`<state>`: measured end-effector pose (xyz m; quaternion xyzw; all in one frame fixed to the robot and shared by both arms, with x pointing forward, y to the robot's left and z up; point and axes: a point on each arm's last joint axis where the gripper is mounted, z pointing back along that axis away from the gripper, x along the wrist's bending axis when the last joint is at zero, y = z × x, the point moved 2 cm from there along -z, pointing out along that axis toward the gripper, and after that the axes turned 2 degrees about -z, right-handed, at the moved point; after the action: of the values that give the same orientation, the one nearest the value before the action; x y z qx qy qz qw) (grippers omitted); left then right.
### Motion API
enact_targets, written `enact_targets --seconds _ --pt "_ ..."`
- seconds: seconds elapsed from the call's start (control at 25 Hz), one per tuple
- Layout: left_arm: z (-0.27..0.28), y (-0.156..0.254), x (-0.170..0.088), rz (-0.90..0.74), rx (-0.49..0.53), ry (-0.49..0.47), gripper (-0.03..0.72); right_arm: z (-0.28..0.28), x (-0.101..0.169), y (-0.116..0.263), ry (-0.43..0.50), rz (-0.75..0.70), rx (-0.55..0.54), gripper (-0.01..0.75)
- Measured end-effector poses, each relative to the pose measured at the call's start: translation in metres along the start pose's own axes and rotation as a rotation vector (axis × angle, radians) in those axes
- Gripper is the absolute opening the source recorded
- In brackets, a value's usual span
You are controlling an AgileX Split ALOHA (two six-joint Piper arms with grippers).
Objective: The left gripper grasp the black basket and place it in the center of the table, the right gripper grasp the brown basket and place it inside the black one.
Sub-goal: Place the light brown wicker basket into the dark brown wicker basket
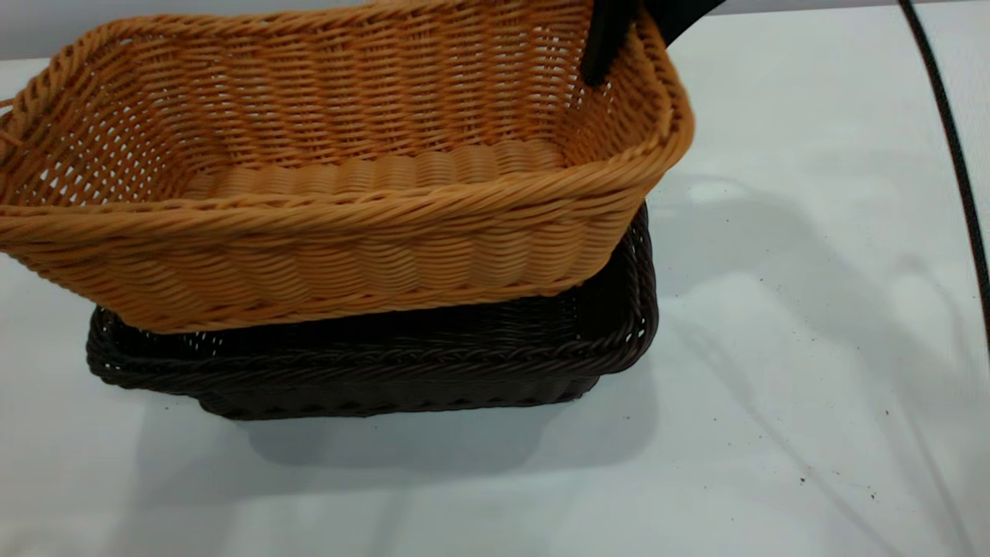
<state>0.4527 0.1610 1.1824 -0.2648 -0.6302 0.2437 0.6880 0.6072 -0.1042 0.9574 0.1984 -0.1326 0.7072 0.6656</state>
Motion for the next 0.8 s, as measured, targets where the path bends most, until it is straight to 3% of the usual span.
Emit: enact_targets --seconds 0.4,0.8 --pt "0.000 0.000 0.000 0.001 -0.002 0.002 -0.001 -0.016 -0.007 -0.012 0.003 -0.024 -0.039 0.107" --pt "0.000 0.000 0.000 0.001 -0.002 0.002 -0.001 -0.028 -0.013 -0.014 0.012 -0.052 -0.008 0.107"
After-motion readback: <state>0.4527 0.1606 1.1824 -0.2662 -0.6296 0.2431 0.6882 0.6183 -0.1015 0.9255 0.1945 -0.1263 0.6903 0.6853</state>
